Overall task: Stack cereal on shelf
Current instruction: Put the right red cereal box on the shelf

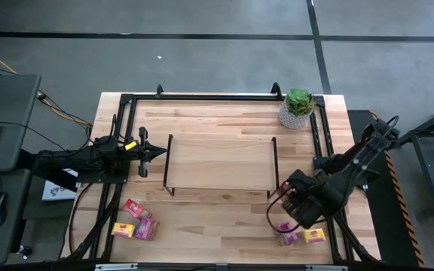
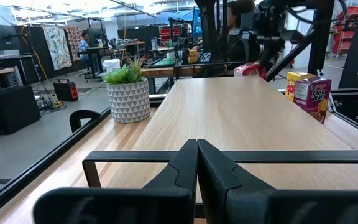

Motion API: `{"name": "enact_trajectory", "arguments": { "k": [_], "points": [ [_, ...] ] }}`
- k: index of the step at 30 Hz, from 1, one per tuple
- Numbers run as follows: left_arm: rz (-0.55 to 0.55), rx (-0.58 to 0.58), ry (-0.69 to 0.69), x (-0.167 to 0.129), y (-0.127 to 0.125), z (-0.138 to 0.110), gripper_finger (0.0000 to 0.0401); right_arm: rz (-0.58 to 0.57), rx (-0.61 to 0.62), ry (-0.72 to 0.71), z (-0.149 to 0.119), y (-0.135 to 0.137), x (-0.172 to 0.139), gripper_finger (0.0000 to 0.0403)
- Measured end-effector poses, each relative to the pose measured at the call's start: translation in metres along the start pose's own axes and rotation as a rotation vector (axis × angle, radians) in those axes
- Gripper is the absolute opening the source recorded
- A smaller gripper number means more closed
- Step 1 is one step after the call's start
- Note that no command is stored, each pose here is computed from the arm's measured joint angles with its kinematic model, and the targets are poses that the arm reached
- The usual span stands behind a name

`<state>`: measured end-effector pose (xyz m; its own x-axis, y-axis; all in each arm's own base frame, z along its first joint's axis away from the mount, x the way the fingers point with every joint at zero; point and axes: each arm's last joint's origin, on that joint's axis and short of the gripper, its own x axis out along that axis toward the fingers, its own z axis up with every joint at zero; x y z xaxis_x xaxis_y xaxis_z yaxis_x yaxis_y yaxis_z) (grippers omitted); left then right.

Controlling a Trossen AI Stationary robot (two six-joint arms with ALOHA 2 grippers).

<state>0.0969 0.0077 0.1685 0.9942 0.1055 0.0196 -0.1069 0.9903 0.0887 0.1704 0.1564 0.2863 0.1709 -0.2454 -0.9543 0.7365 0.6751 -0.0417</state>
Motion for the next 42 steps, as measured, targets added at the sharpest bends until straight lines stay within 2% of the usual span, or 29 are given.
{"name": "enact_trajectory", "arguments": {
  "k": [10, 19, 24, 30, 34, 38, 42],
  "points": [
    [0.0, 0.0, 0.0, 0.0, 0.0, 0.0, 0.0003, 0.228, -0.095, 0.058, 0.007, -0.02, -0.027, 0.0161],
    [0.0, 0.0, 0.0, 0.0, 0.0, 0.0, 0.0003, 0.514, -0.194, -0.032, 0.014, -0.016, -0.047, 0.0161],
    [0.001, 0.0, 0.0, 0.0, 0.0, 0.0, 0.0003, 0.611, -0.284, -0.123, 0.017, -0.01, -0.054, 0.0161],
    [0.0, 0.0, 0.0, 0.0, 0.0, 0.0, 0.0003, 0.693, -0.415, -0.276, 0.026, 0.0, -0.061, 0.0161],
    [0.0, 0.0, 0.0, 0.0, 0.0, 0.0, 0.0003, 0.719, -0.479, -0.39, 0.041, 0.001, -0.076, 0.0161],
    [0.0, 0.0, 0.0, 0.0, 0.0, 0.0, 0.0003, 0.701, -0.539, -0.538, 0.059, -0.005, -0.098, 0.0161],
    [0.0, 0.0, 0.0, 0.0, 0.0, 0.0, 0.0003, 0.632, -0.552, -0.655, 0.079, -0.015, -0.114, 0.0161]
  ]
}}
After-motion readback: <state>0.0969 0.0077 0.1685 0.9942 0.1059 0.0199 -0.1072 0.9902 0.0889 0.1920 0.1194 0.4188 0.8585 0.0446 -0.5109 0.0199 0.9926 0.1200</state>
